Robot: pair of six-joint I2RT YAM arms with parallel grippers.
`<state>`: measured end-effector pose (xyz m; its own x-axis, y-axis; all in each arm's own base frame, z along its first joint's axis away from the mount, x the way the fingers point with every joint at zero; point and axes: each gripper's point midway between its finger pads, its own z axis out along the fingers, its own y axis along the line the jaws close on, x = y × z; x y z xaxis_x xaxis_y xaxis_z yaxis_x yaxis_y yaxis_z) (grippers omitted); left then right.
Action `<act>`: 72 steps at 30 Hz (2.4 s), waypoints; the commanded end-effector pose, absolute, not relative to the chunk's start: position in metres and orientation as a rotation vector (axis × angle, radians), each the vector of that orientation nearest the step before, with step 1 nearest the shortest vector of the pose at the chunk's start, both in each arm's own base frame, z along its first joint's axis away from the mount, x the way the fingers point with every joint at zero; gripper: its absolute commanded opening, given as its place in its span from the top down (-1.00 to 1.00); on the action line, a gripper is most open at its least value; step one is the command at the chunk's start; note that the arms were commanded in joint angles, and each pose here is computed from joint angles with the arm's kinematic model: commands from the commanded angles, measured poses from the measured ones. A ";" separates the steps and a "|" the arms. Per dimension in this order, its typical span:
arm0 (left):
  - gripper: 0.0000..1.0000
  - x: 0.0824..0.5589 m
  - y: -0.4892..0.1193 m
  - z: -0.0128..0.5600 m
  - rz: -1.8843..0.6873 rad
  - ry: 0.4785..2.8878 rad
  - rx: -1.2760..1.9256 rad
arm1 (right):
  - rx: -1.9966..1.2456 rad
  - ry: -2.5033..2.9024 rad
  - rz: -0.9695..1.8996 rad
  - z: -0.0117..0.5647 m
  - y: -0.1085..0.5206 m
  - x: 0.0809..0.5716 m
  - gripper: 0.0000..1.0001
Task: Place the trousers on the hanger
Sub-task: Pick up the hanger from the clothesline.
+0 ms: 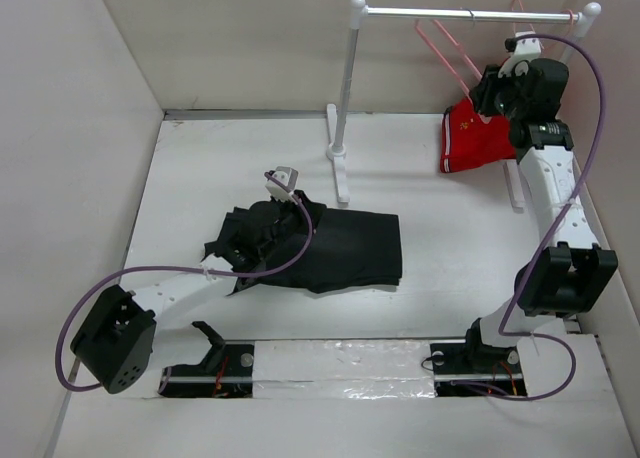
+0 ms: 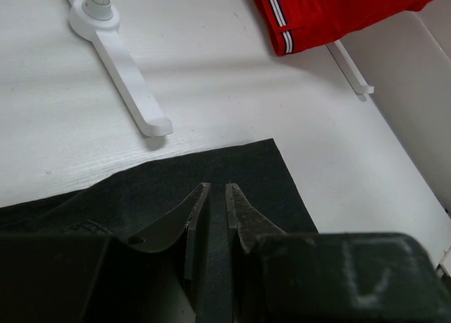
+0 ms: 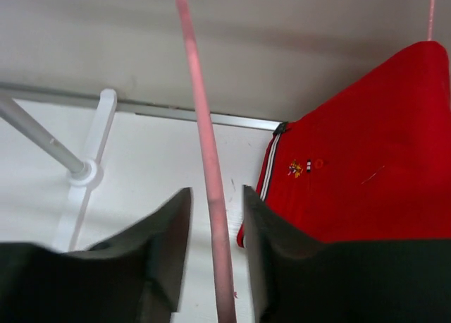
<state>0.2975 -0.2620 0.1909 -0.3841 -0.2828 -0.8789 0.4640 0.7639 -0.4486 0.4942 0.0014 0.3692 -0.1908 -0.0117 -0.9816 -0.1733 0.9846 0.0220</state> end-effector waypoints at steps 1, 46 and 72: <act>0.74 0.300 -0.265 0.206 -0.810 1.749 0.142 | -0.155 1.684 0.185 0.388 0.006 0.495 0.30; 0.25 0.270 -0.400 0.253 -1.172 1.726 0.312 | 0.037 1.883 -0.001 0.183 0.067 0.348 1.00; 0.06 0.314 -0.503 0.168 -1.265 1.957 0.264 | -0.055 1.877 0.149 0.141 0.119 0.295 1.00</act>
